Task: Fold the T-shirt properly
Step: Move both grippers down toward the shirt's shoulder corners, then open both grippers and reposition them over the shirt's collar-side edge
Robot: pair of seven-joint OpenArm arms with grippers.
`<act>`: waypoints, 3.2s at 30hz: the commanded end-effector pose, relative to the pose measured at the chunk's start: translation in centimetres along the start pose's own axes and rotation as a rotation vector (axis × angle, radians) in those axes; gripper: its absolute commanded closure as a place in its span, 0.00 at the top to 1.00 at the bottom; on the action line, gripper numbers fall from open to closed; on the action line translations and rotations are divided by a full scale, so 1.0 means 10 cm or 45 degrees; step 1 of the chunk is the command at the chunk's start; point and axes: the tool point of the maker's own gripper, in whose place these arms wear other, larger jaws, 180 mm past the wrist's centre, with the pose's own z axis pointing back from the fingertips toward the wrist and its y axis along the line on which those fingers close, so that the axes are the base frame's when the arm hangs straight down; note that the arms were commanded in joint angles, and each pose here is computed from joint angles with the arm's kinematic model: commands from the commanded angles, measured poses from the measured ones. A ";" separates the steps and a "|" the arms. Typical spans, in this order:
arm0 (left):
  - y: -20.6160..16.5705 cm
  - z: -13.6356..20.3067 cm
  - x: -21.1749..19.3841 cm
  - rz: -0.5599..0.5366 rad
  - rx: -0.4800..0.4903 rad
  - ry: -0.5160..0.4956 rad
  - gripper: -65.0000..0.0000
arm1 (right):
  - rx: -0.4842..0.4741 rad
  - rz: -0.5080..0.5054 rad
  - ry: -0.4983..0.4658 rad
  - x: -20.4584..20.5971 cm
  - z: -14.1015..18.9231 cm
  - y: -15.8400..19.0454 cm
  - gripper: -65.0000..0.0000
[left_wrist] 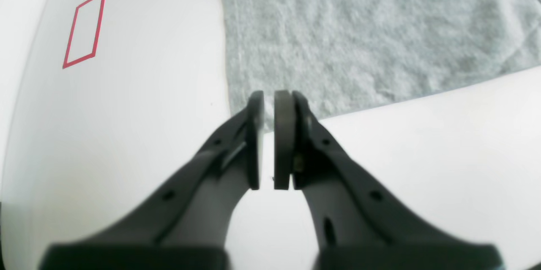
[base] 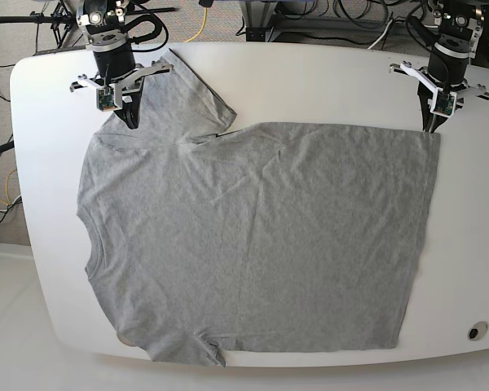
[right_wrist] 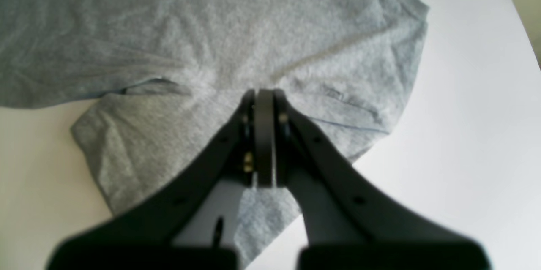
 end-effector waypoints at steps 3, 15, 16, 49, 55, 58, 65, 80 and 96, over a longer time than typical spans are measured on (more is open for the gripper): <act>0.04 -0.02 0.15 0.008 0.015 -0.091 0.00 | -0.013 -0.020 -0.061 0.14 -0.01 0.03 0.00; 0.05 -0.07 0.24 0.091 0.015 -0.118 0.29 | -0.012 -0.073 -0.071 0.11 -0.05 0.08 0.26; 0.05 -0.08 0.24 0.092 0.012 -0.116 0.30 | -0.011 -0.071 -0.071 0.11 -0.06 0.08 0.28; 0.28 -0.19 0.04 0.317 0.008 0.018 0.56 | -0.043 -0.234 -0.020 0.00 -0.26 -0.16 0.34; 0.39 -0.20 -0.06 0.313 0.050 0.089 0.55 | 0.122 -0.397 -0.015 -0.02 -0.39 0.03 0.40; 0.42 -0.18 -0.11 0.306 0.059 0.111 0.53 | 0.150 -0.430 -0.020 0.00 -0.38 0.04 0.42; 0.41 -0.15 -0.28 0.289 0.003 0.174 0.46 | 0.149 -0.442 -0.032 0.02 -0.33 -0.05 0.42; 0.43 -0.09 -0.34 0.337 0.019 0.161 0.48 | -0.022 -0.659 0.067 -0.26 -0.11 -0.56 0.42; 0.17 -0.05 -0.28 0.326 -0.070 0.131 0.52 | -0.075 -0.821 0.260 -0.68 0.19 -0.67 0.51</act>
